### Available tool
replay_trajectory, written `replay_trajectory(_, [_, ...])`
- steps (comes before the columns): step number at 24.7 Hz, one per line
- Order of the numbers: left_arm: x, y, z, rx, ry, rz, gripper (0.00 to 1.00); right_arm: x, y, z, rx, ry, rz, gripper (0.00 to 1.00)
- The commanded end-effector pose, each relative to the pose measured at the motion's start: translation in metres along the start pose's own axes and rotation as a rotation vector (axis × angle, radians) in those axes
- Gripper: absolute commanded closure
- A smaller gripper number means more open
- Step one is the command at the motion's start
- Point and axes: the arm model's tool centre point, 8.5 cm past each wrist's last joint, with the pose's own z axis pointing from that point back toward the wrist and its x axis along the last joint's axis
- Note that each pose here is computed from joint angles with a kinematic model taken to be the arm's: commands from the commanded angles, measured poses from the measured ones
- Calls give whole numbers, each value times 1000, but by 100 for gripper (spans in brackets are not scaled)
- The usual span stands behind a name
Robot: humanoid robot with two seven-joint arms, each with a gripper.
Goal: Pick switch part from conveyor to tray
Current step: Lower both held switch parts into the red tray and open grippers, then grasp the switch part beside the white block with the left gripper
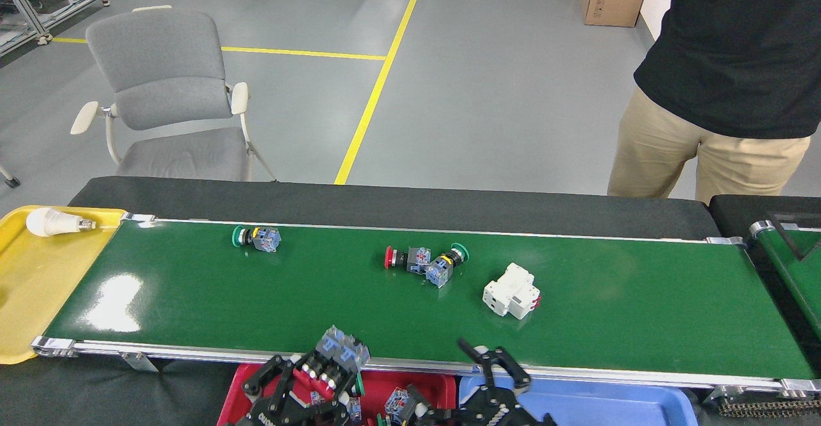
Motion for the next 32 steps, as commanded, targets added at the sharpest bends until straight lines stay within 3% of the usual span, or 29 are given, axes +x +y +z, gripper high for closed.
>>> replay_trajectory(1, [-5,5,6,23,7,-4,0,-41,-11,15,-70,148,-28,0])
replay_trajectory(6, [-23,4,19,33,103,20,0,-121,-6,79,-57,415,-48,0])
replay_trajectory(13, [-97,3,61,24,696,54,0,-139,-4,98,-42,475,-34,0])
replay_trajectory(18, [-97,-1,66,-7,661,23,0,-156,-7,108,-36,513,-9,0])
replay_trajectory(21, [-89,9,48,9,535,-7,0,-162,-10,108,-34,514,7,0])
replay_trajectory(24, [-103,33,22,66,502,-34,0,-164,-14,102,-45,502,10,0])
replay_trajectory(27, [-113,29,-4,33,472,-3,0,-165,-21,89,-70,470,10,0])
replay_trajectory(32, [-121,24,-45,-27,367,-16,0,-166,-9,90,-39,461,-11,0])
